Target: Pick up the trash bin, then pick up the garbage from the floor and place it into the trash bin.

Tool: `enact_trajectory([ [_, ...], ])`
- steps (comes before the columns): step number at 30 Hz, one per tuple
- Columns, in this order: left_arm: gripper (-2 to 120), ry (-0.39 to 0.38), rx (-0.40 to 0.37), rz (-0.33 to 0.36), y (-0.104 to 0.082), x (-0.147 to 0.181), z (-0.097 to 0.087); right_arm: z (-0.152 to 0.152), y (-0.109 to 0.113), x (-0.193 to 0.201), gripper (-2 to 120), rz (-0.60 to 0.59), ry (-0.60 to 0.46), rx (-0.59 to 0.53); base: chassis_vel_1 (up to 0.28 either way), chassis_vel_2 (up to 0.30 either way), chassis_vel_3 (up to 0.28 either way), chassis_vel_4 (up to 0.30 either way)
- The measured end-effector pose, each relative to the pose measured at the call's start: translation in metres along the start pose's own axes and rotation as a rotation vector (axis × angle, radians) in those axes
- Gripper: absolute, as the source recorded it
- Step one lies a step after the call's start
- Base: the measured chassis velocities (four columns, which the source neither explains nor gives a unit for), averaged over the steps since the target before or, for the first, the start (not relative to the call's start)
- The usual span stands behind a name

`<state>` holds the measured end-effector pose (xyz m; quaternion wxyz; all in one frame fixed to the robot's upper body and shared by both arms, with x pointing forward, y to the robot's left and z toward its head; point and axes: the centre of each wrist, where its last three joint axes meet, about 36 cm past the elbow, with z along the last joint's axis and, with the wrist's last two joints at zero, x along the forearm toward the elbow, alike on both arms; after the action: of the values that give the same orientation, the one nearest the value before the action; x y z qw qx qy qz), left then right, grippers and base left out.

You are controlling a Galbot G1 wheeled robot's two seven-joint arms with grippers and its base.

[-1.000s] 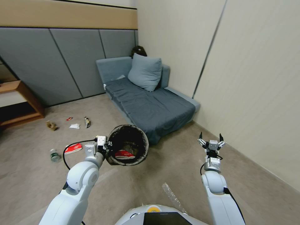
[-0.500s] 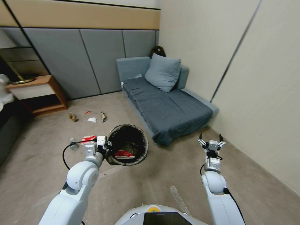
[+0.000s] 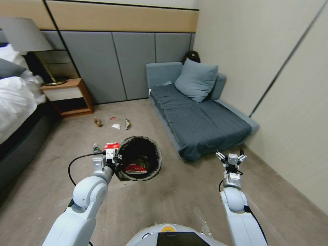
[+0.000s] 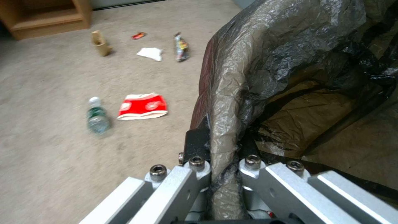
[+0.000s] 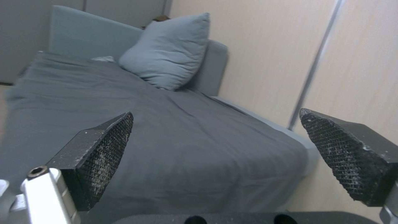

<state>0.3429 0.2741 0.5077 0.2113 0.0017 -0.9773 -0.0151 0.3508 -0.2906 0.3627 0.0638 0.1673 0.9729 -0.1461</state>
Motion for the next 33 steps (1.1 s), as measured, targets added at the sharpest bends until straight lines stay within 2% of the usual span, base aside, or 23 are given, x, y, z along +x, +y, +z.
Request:
enact_trajectory([
  [33, 0, 0.004, -0.003, -0.002, 0.0018, 0.0011, 0.0009, 0.0006, 0.004, 0.0015, 100, -0.011, 0.002, -0.003, 0.066, 0.065, 0.069, 0.068],
])
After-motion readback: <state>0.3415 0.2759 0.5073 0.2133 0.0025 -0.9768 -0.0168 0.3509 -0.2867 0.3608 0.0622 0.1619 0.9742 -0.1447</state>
